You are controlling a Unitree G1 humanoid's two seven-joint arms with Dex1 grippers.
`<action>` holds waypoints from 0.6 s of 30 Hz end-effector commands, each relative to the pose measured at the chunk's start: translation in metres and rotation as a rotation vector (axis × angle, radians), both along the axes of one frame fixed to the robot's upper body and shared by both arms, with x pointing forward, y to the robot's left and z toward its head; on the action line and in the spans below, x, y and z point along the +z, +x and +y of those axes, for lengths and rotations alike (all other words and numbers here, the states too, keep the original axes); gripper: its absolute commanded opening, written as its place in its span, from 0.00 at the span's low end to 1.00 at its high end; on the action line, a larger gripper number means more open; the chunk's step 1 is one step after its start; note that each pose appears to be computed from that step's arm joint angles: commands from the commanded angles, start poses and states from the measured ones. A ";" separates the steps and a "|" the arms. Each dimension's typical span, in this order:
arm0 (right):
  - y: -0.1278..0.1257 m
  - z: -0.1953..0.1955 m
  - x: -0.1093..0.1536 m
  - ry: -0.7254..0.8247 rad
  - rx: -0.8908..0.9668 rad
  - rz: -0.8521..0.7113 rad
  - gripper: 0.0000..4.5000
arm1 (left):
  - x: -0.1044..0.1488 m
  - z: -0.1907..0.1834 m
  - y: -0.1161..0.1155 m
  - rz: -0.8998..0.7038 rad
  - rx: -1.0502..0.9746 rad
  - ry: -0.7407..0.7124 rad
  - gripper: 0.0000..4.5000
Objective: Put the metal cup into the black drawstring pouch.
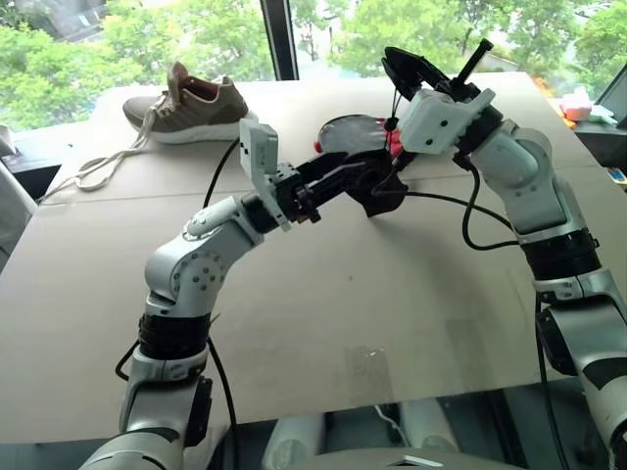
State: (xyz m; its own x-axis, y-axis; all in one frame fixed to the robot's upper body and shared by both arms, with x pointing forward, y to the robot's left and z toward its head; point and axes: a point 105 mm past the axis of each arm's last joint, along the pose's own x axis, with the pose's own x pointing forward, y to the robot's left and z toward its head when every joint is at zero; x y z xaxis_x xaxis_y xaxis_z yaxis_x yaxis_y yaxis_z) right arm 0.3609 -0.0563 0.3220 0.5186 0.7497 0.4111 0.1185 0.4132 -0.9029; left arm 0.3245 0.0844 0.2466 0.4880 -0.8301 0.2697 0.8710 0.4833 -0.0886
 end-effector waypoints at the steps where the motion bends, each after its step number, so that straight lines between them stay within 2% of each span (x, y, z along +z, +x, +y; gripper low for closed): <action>1: -0.016 0.009 0.022 0.003 0.045 -0.086 0.00 | 0.019 0.003 0.004 -0.086 0.026 -0.020 0.53; 18: -0.031 0.031 0.021 -0.017 0.123 -0.082 0.00 | 0.036 -0.024 0.017 -0.098 -0.049 -0.065 0.53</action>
State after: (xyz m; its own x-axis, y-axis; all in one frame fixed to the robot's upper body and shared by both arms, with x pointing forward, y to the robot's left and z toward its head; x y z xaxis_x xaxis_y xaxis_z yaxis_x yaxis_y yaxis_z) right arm 0.3438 -0.0292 0.3247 0.4457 0.8058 0.3899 0.0985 0.3888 -0.9161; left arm 0.3453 0.0630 0.2691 0.4497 -0.8277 0.3357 0.8885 0.4531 -0.0729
